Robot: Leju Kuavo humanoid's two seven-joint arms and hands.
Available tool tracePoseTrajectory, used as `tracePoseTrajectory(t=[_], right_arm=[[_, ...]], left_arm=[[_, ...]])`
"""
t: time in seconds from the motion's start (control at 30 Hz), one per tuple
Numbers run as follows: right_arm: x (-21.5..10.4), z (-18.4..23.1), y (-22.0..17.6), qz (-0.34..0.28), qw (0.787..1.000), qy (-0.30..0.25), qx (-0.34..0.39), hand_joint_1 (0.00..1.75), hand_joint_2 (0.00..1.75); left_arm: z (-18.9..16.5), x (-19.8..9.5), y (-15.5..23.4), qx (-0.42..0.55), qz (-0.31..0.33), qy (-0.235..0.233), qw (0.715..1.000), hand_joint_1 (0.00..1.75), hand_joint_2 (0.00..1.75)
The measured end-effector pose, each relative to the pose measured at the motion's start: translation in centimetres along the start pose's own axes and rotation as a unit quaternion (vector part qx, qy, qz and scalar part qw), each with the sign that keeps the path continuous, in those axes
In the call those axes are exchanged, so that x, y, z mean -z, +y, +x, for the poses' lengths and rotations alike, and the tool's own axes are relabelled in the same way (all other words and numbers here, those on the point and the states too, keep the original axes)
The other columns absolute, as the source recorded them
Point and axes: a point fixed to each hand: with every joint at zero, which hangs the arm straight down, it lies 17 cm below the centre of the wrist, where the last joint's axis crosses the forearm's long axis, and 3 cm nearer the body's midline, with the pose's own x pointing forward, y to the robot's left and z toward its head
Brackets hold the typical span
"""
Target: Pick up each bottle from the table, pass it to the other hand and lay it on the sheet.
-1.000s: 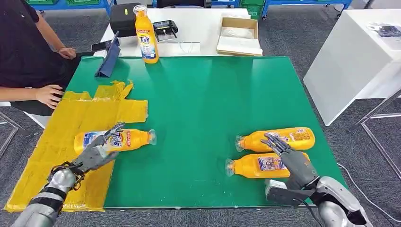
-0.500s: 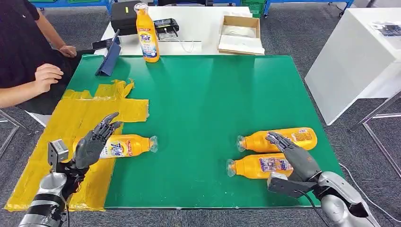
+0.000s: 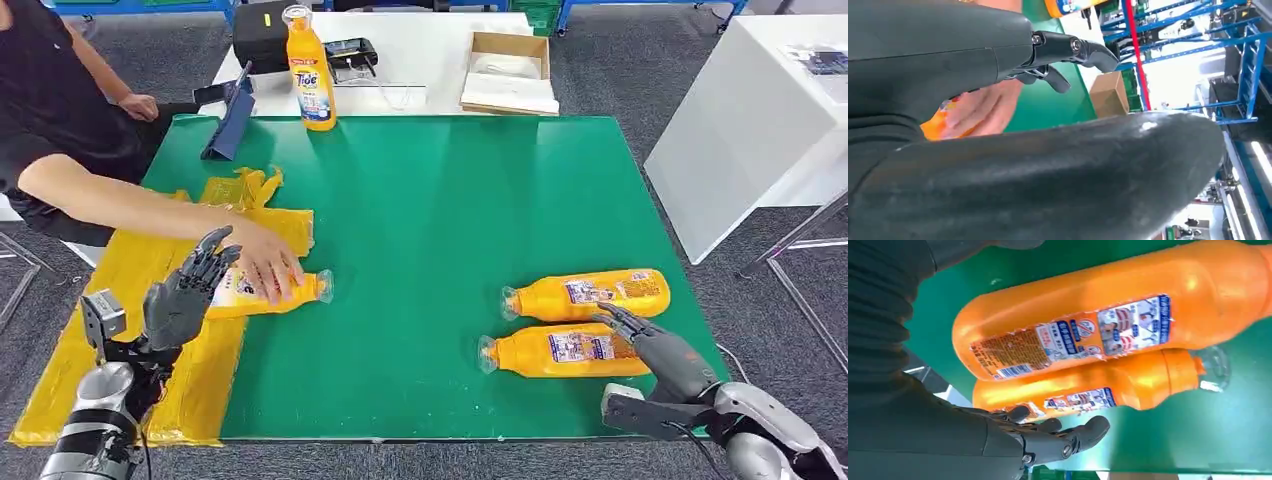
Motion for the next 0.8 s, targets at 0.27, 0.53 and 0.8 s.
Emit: tracePoseTrajectory(t=[0.27, 0.53, 0.8], right_arm=[[0.2, -1.2, -0.2, 0.005, 0.999, 0.017, -0.034, 0.00, 1.75], [2.2, -1.7, -0.3, -0.003, 0.999, 0.026, -0.045, 0.00, 1.75], [3.7, -2.7, 1.0, 0.012, 0.999, 0.041, -0.034, 0.00, 1.75]], left_arm=[[0.1, 0.9, -0.1, -0.009, -0.002, -0.006, 1.000, 0.00, 0.00], [0.2, 1.5, -0.3, -0.019, 0.000, -0.011, 1.000, 0.00, 0.00], [0.2, 2.2, -0.3, -0.022, 0.000, -0.014, 1.000, 0.00, 0.00]])
